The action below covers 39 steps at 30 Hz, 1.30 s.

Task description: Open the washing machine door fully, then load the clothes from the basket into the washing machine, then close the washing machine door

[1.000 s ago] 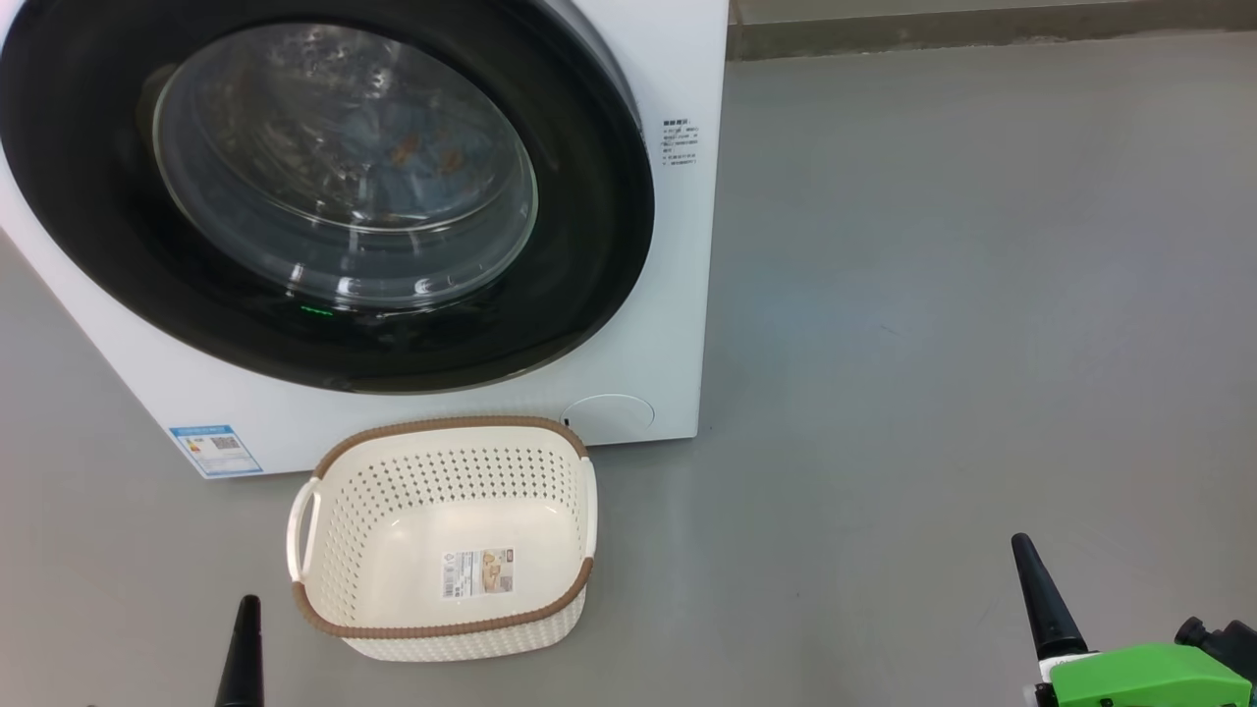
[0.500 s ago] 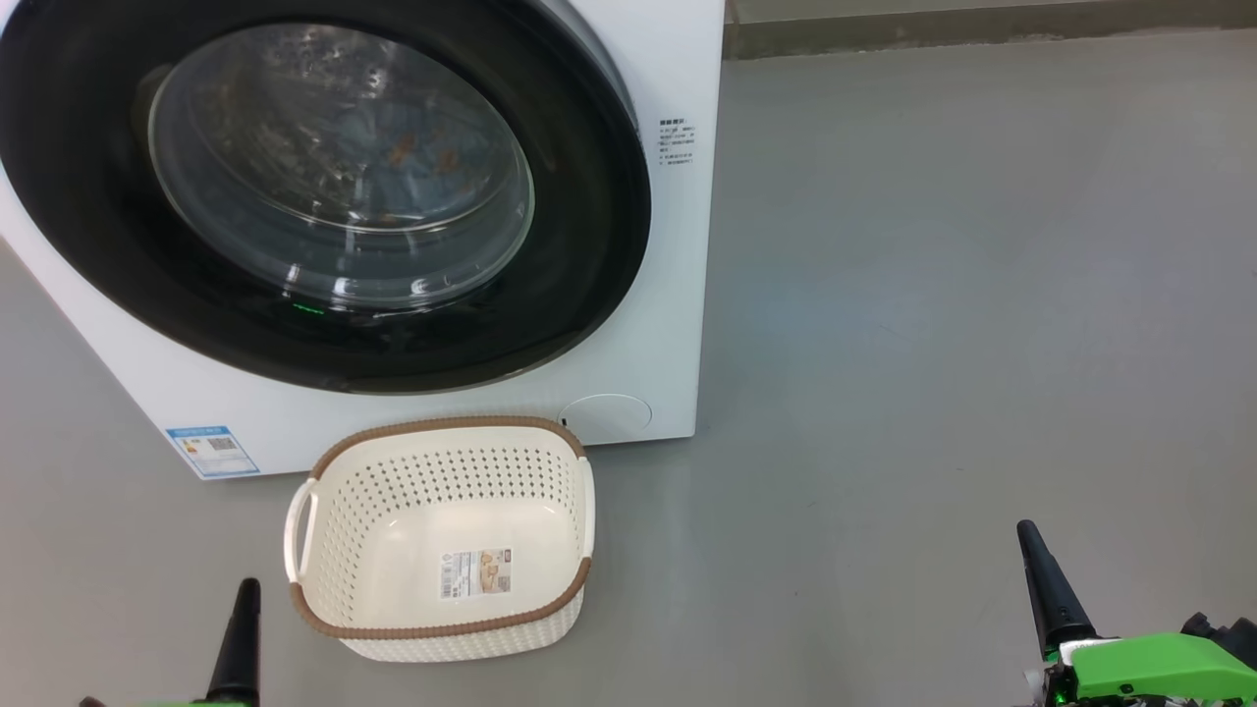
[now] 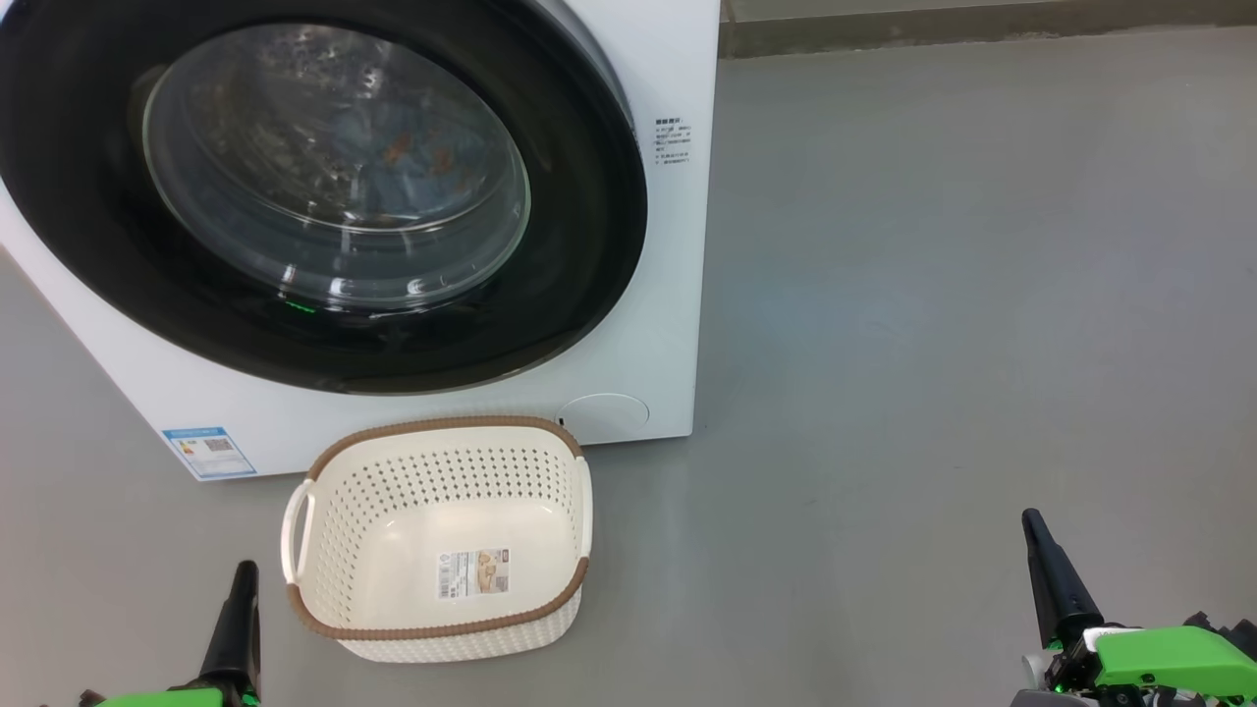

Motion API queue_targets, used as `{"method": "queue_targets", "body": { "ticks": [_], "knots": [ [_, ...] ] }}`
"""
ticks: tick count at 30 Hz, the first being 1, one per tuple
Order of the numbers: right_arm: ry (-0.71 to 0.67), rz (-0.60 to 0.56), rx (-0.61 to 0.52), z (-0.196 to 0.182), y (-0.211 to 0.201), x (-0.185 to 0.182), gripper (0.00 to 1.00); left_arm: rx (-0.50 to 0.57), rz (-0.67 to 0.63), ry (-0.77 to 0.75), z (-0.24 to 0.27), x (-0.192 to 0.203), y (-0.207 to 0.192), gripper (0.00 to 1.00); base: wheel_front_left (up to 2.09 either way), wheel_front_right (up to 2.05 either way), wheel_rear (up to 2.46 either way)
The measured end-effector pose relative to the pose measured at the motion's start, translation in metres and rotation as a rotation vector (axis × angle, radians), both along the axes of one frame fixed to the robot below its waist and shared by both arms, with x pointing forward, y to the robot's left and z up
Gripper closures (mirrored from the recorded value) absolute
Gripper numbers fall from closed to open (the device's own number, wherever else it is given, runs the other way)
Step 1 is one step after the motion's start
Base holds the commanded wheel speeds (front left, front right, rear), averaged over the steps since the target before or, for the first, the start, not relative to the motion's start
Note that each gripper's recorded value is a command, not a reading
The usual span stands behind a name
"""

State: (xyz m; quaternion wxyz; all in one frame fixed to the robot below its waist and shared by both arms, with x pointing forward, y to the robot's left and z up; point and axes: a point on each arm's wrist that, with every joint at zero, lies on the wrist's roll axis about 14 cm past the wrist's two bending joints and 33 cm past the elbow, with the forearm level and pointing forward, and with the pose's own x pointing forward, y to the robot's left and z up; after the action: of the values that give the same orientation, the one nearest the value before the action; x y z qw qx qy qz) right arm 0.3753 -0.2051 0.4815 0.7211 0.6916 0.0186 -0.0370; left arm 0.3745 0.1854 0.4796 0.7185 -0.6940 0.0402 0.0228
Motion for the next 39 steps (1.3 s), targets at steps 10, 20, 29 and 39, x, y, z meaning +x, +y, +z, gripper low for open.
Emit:
{"method": "queue_targets", "body": {
  "ticks": [10, 20, 29, 39],
  "knots": [
    [-0.011, -0.006, 0.048, 0.0024, -0.0022, 0.0010, 1.00, -0.051, 0.002, -0.013, 0.0038, 0.0036, 0.0000, 1.00, 0.00, 0.00, 0.00],
    [-0.011, -0.007, 0.048, 0.0024, -0.0024, 0.0010, 1.00, -0.051, 0.002, -0.013, 0.0038, 0.0036, 0.0001, 1.00, 0.00, 0.00, 0.00],
    [-0.011, -0.008, 0.048, 0.0024, -0.0027, 0.0010, 1.00, -0.051, 0.002, -0.013, 0.0039, 0.0036, 0.0001, 1.00, 0.00, 0.00, 0.00],
    [-0.011, -0.008, 0.048, 0.0025, -0.0030, 0.0010, 1.00, -0.051, 0.003, -0.013, 0.0039, 0.0036, 0.0002, 1.00, 0.00, 0.00, 0.00]
  ]
}}
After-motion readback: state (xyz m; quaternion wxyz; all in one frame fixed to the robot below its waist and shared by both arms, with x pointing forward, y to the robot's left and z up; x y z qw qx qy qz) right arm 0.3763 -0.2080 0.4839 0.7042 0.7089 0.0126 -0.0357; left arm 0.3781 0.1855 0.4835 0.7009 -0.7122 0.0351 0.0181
